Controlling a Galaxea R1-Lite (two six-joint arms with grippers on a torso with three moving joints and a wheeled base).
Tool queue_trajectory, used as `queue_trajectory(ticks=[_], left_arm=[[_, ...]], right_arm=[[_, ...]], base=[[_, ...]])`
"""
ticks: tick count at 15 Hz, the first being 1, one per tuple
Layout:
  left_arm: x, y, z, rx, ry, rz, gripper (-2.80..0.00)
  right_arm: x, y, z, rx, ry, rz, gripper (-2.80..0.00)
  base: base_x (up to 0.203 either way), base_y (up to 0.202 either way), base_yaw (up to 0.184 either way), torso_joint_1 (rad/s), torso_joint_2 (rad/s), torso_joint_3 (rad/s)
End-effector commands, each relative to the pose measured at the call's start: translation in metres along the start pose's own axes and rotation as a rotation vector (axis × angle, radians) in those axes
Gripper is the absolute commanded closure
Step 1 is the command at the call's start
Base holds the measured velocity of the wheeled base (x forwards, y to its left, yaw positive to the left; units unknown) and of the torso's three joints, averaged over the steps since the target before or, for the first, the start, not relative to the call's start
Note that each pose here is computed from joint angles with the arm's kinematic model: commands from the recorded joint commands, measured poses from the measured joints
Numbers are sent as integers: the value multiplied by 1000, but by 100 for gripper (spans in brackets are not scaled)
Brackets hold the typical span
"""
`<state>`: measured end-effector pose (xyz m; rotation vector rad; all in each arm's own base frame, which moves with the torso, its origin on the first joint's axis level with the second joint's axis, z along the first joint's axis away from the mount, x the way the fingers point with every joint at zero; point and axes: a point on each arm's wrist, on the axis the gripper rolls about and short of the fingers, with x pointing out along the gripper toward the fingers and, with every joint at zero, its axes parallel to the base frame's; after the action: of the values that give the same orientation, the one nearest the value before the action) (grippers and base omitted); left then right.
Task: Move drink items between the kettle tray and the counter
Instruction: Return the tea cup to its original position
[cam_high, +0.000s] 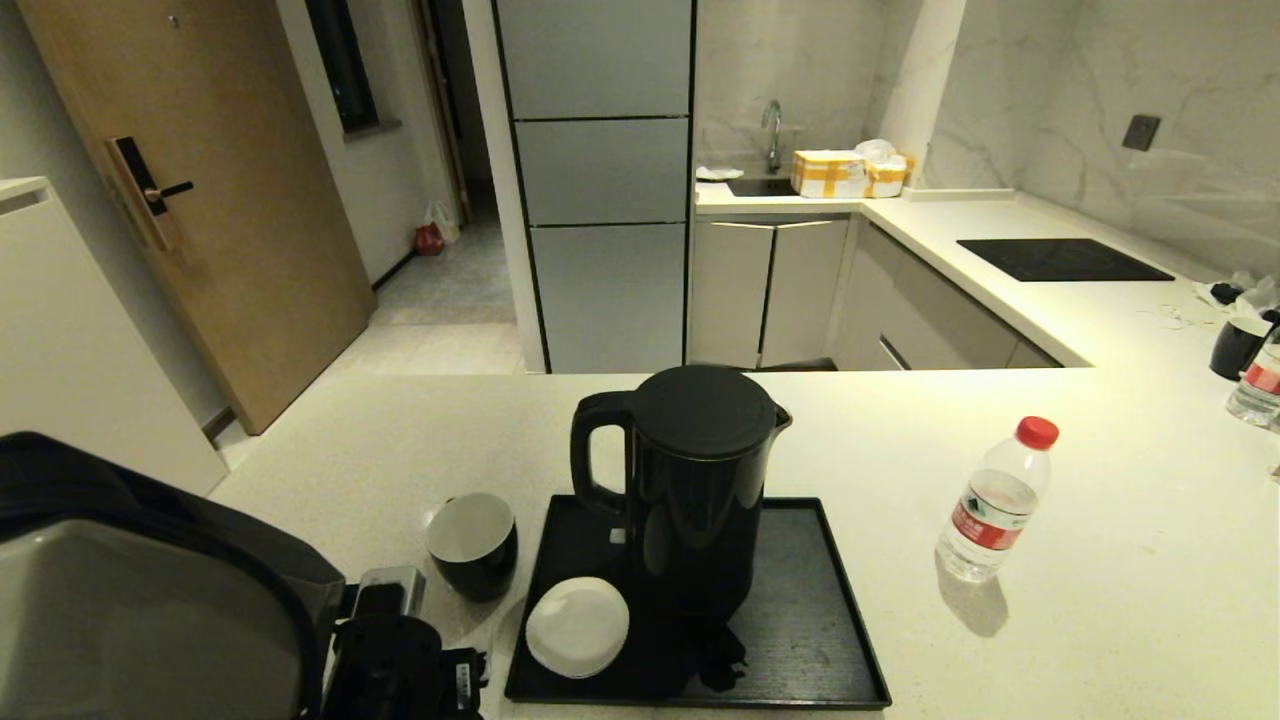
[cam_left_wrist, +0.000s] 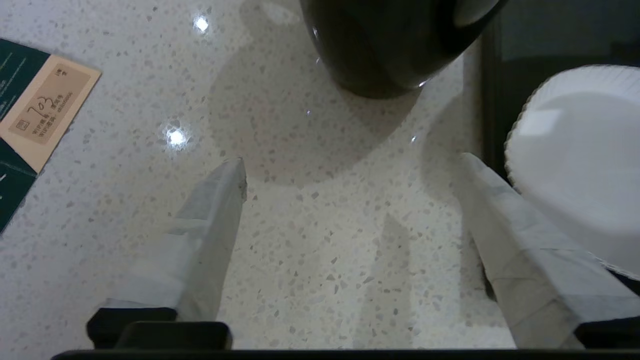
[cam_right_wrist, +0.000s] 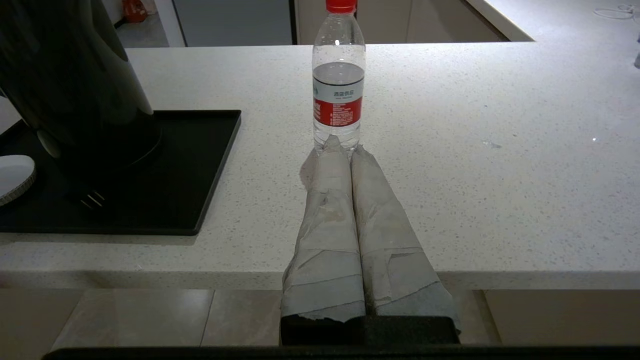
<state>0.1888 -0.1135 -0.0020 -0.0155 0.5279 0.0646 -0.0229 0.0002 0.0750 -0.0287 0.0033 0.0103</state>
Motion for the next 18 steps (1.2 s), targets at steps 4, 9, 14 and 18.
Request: queue_trajectory(ticks=[4, 9, 14, 18], left_arm=[[-17, -9, 4, 21, -53, -33, -280], [-6, -23, 18, 16, -127, -46, -280], [20, -24, 20, 21, -132, 3, -280], [26, -21, 19, 20, -125, 27, -280]], right_arm=[[0, 0, 0, 0, 1, 2, 0], [0, 0, 0, 0, 1, 1, 0], [0, 0, 0, 0, 1, 2, 0], [0, 0, 0, 0, 1, 2, 0]], base=[[0, 0, 0, 0, 0, 0], [0, 0, 0, 0, 0, 0], [0, 0, 0, 0, 0, 0], [0, 0, 0, 0, 0, 0]])
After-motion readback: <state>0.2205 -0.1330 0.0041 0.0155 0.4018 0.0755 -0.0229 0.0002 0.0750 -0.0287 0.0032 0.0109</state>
